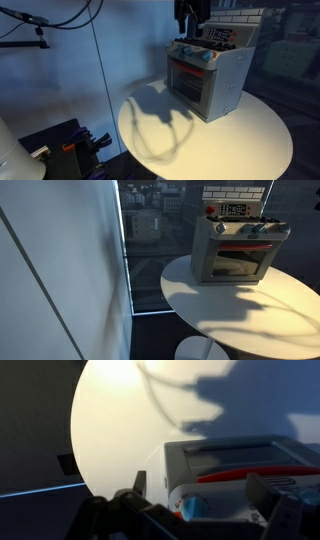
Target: Turn the knob on the right to the right
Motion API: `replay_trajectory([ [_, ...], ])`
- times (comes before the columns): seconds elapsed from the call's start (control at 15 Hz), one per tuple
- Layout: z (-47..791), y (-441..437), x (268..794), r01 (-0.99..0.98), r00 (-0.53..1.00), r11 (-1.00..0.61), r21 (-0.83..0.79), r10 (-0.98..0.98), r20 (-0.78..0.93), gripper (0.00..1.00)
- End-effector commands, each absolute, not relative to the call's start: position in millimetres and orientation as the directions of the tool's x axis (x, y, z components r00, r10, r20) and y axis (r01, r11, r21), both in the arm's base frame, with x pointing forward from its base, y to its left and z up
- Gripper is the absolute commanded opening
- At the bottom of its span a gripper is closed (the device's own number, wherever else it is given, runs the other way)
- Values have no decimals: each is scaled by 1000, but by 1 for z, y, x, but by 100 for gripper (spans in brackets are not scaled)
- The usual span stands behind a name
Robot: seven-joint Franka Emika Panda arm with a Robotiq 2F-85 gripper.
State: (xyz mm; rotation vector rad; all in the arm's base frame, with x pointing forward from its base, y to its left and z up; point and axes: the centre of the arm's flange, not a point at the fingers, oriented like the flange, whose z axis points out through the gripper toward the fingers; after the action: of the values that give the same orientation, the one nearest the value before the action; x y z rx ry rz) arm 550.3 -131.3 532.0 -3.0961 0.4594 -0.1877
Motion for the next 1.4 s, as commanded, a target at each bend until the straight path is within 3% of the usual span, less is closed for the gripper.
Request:
replay_trajectory([
  [0.0,517,-143,568,-296,945,-954,-44,-299,133,100],
  [1.33,447,-146,594,-256,867,-958,-131,-288,407,100],
])
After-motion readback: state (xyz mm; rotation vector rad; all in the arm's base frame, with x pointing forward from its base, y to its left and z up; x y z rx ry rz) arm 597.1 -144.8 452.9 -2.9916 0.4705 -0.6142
